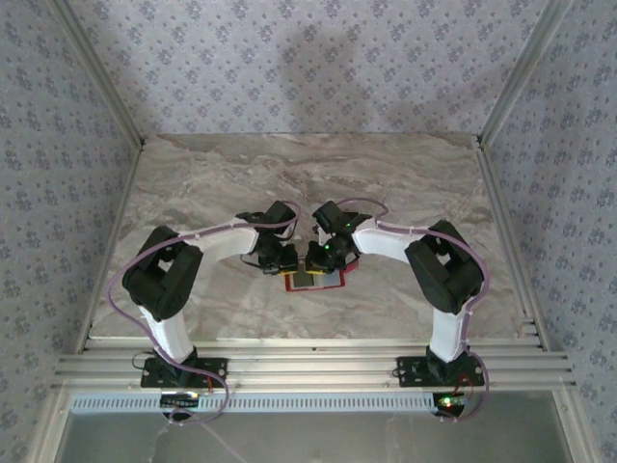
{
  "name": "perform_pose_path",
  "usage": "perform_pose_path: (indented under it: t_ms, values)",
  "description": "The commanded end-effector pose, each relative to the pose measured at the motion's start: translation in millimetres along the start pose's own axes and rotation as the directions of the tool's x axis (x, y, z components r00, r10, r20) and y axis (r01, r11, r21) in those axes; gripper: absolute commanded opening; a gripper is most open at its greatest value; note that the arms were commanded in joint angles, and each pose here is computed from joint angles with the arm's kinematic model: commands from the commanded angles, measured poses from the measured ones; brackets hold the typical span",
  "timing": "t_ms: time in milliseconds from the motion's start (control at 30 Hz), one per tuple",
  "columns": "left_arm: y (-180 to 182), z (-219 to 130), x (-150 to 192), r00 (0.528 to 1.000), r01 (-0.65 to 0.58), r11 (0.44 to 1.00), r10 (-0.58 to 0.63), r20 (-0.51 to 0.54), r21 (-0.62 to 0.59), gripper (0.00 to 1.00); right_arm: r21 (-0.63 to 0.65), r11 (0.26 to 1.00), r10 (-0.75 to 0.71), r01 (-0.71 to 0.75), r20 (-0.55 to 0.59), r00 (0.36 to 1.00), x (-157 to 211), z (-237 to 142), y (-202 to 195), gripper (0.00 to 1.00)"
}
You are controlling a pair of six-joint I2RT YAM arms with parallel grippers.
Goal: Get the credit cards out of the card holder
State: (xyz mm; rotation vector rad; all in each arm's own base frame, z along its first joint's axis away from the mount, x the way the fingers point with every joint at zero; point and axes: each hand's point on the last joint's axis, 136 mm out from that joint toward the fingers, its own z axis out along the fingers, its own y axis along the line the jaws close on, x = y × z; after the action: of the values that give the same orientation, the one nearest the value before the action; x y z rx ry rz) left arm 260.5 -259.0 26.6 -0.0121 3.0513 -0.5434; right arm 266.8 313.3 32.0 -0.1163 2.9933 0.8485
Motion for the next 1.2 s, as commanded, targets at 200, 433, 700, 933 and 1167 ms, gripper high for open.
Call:
perform_pose_path:
  t_ms: [200, 433, 700, 933, 1167]
  values:
    - [13.3, 3.9, 10.1, 0.999, 0.011, 0.998, -0.013, -0.034, -0.062, 0.19, 0.052, 0.999, 0.009, -0.008, -0.021, 1.000, 1.9, 5.9, -6.5, 0.27]
    - [13.5, 1.2, 8.8, 1.000, 0.007, 0.998, -0.009, -0.029, -0.070, 0.20, 0.174, 0.984, -0.021, 0.024, -0.017, 1.000, 6.7, -3.5, -24.0, 0.29]
    - [13.8, -0.3, 7.8, 1.000, 0.005, 0.997, -0.007, -0.027, -0.078, 0.21, 0.157, 0.986, -0.057, 0.052, 0.028, 0.998, -4.8, -20.2, -7.2, 0.29]
    - [8.9, -6.7, 4.2, 1.000, 0.000, 0.998, -0.001, -0.013, -0.070, 0.21, 0.084, 0.996, -0.046, 0.041, 0.061, 0.997, -8.2, -32.7, 4.8, 0.29]
    - [-7.8, -26.7, -5.2, 0.999, -0.021, 0.999, 0.022, 0.031, -0.038, 0.20, 0.027, 1.000, -0.012, 0.011, 0.073, 0.997, -7.2, -40.9, -2.0, 0.29]
